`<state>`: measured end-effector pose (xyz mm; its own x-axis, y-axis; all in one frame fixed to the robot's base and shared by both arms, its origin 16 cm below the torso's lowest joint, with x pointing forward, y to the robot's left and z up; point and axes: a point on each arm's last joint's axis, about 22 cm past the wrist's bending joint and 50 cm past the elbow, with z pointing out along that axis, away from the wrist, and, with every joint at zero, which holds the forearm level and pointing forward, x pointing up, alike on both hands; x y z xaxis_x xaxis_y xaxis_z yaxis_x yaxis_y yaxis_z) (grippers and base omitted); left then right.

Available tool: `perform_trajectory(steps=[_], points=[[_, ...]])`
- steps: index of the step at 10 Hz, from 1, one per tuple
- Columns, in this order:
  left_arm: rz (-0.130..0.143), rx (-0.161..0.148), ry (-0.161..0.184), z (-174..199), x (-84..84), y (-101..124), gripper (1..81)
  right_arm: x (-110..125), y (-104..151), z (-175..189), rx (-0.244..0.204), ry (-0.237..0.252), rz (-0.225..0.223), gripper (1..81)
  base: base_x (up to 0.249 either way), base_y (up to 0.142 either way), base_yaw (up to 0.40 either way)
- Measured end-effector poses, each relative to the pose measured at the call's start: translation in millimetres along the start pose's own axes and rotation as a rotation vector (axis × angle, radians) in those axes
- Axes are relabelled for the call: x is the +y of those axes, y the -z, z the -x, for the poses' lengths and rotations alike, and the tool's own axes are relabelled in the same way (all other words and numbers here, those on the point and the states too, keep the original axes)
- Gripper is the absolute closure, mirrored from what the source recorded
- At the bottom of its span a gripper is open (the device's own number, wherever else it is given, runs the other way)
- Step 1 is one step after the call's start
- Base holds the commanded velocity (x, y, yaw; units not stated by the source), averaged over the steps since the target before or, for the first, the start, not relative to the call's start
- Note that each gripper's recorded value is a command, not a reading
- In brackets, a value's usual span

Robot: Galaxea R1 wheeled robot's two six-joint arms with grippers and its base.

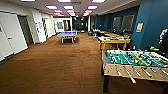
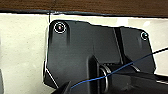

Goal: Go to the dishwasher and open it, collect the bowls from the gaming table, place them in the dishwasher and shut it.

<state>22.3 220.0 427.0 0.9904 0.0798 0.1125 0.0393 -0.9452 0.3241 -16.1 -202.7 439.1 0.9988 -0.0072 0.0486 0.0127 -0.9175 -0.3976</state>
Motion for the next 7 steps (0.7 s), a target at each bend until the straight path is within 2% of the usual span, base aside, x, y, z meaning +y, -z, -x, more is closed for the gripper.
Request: perform_trajectory(steps=[2,7], points=[[-0.001,0.001,0.002,-1.0,-0.2,-0.1,1.0,0.5,0.2,1.5,-0.002,0.0,0.001,1.0,0.0,-0.122,0.0],[-0.001,-0.001,0.003,0.6,-0.5,0.1,1.0,1.5,-0.2,4.1,-0.005,-0.001,0.005,1.0,0.0,0.0,0.0]])
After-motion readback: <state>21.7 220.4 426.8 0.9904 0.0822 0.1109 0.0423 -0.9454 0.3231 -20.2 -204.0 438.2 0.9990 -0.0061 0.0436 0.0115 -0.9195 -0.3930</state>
